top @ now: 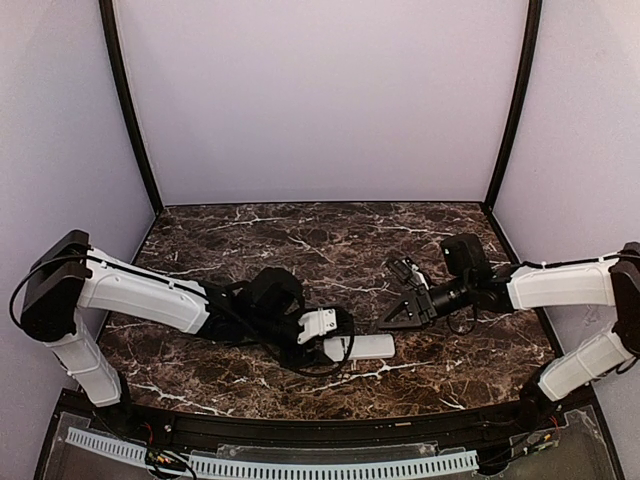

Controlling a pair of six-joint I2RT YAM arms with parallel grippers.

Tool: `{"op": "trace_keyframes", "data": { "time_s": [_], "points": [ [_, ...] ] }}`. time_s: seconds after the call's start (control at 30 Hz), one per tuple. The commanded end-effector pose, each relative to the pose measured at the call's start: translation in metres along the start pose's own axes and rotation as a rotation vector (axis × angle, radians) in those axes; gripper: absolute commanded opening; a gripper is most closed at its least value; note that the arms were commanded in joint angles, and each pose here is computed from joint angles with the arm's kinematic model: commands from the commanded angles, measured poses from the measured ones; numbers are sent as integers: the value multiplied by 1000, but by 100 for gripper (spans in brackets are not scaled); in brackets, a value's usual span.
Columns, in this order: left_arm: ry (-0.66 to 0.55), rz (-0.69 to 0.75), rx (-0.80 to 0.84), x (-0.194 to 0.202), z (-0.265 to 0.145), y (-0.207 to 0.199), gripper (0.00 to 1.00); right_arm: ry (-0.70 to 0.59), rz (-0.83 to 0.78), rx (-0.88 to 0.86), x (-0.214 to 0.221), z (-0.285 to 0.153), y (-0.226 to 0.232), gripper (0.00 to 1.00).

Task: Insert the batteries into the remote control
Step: Hold the remote control without the battery cover at the center of the board.

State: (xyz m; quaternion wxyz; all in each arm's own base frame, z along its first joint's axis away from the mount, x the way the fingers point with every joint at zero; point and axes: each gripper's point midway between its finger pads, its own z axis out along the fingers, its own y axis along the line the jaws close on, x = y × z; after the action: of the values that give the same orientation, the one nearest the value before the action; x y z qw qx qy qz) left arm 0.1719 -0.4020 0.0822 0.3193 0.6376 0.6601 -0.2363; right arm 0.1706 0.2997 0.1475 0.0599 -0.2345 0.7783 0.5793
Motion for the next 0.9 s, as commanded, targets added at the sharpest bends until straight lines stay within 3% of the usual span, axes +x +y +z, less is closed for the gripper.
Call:
{"op": "trace_keyframes", "data": {
  "time_s": [0.0,0.33,0.6,0.87],
  "points": [
    [-12,-32,33,-1,4,4,31,-6,16,22,2,3,-13,37],
    [58,-13,60,10,22,10,30,11,49,36,4,8,-26,32],
    [75,6,67,14,28,16,30,29,67,33,5,12,-31,16],
    [85,-1,97,21,28,19,31,45,77,36,5,18,-35,13]
  ]
}}
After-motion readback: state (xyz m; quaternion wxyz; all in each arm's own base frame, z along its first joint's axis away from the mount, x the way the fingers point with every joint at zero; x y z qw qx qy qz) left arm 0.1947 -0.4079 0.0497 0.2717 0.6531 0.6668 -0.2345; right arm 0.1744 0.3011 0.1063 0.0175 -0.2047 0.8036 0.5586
